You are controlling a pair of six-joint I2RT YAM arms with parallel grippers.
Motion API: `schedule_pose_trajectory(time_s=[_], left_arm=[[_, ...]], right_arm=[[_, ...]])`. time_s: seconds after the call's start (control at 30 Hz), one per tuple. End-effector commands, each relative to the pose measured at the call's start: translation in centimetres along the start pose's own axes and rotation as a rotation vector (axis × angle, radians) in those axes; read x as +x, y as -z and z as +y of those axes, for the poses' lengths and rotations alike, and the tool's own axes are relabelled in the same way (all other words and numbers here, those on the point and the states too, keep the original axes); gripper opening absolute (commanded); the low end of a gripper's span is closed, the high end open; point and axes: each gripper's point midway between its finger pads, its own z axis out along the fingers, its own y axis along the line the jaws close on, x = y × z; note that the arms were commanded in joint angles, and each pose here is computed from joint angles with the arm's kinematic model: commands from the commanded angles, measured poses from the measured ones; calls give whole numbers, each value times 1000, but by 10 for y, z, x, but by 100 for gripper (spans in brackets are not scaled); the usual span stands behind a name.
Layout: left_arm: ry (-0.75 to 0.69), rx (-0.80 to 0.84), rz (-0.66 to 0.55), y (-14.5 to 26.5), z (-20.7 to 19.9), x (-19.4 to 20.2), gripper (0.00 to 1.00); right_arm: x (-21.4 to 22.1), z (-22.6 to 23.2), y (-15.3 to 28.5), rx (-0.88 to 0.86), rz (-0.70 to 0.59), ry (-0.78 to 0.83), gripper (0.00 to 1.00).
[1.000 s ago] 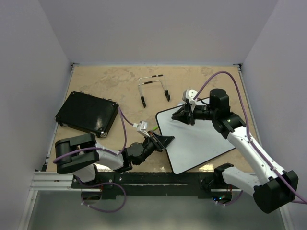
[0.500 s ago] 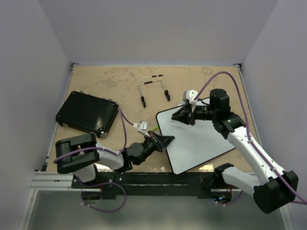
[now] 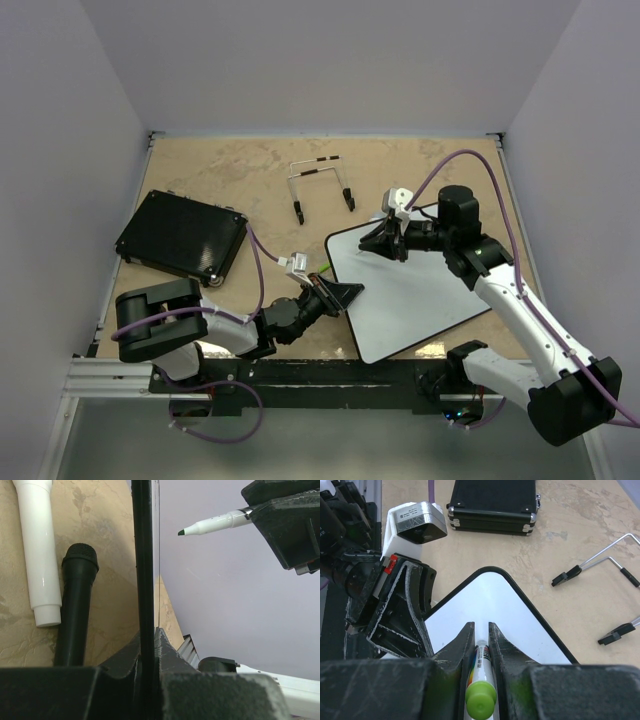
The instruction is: Write a sentence on the whiteboard
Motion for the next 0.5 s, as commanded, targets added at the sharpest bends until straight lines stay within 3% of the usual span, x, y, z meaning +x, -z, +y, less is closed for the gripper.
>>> schedule_pose_trajectory(time_s=[0.0,0.47], left_arm=[[-1,121,-48,-2,-32,-15,0],[6,117,-56,-1,-32,-18,0]], right_arm=[[-18,-1,6,9,-30,71,0],[-22,-4,7,7,-6,106,0]])
